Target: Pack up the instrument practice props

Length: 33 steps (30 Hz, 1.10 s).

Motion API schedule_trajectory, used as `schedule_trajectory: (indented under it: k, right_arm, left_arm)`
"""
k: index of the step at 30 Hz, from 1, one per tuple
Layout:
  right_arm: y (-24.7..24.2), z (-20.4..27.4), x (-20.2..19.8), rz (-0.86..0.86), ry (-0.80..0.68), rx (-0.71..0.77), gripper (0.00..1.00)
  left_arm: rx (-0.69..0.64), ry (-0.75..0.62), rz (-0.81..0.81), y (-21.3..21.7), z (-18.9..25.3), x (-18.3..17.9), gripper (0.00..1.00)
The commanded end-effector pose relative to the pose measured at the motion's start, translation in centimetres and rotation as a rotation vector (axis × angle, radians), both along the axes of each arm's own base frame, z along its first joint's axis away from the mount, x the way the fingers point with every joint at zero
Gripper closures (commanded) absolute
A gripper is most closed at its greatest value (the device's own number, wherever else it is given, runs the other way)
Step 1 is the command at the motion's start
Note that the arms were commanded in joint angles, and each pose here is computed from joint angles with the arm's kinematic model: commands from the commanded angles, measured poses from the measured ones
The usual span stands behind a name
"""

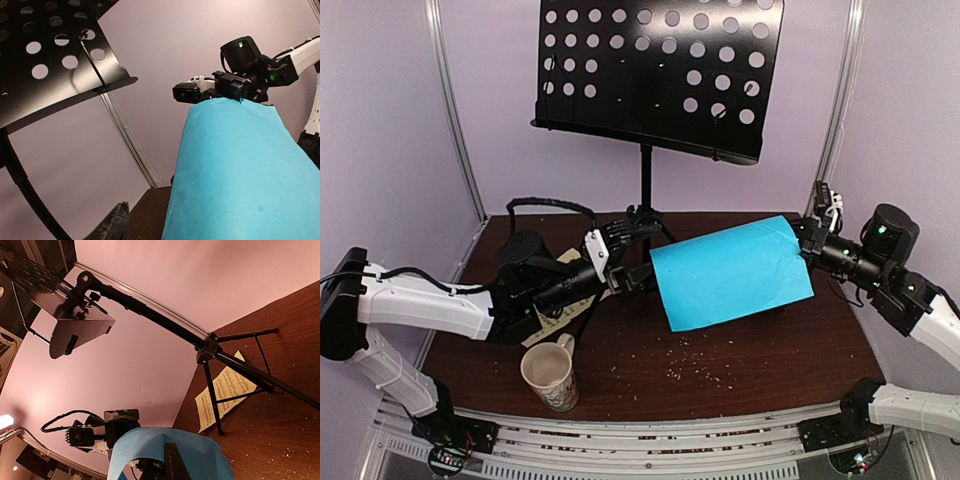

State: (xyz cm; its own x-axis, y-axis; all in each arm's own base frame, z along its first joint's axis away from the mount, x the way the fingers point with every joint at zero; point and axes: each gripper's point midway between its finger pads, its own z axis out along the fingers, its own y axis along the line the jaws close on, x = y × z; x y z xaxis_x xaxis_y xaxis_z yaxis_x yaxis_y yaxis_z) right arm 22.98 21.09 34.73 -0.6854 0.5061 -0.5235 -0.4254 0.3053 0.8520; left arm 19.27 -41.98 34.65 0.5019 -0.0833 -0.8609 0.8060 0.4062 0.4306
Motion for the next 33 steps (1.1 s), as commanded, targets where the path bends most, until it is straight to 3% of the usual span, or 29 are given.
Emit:
schedule_trajectory:
  k: [1, 12, 14, 15, 18, 22, 27, 33]
  right_arm:
    - [0.4, -0.2, -0.4, 0.033, 0.002, 0.004, 1.0]
    - [0.2, -0.5, -0.4, 0.019, -0.007, -0.012, 1.0]
    - [0.1, -0.6, -0.3, 0.009, -0.014, -0.019, 1.0]
    - [0.0, -0.7, -0.2, 0.002, -0.015, -0.026, 0.95]
    - [-0.4, -1.0, 0.2, -0.034, -0.024, -0.057, 0.63]
    - [-1.4, -2.2, 1.2, -0.114, -0.02, -0.141, 0.31]
    - [-2.9, -4.4, 2.7, -0.22, 0.005, -0.274, 0.14]
    - [-3.4, -5.8, 3.7, -0.259, 0.016, -0.343, 0.08]
  left_arm:
    - [-0.038, 0.011, -0.087, -0.6, 2.0, -1.2, 0.55]
    - [-0.009, 0.082, -0.126, -1.3, 1.4, -1.3, 1.0]
    - [-0.003, 0.11, -0.107, -1.1, 1.0, -1.0, 1.0]
    - [-0.001, 0.128, -0.094, -1.0, 0.8, -0.7, 1.0]
    - [0.0, 0.208, -0.057, -0.4, 0.1, 0.4, 1.0]
    - [-0.013, 0.406, -0.023, 1.9, -1.7, 3.5, 1.0]
    - [-0.075, 0.711, 0.002, 7.7, -5.4, 7.1, 1.0]
    - [-0.151, 0.995, 0.191, 15.8, -10.4, 10.1, 1.0]
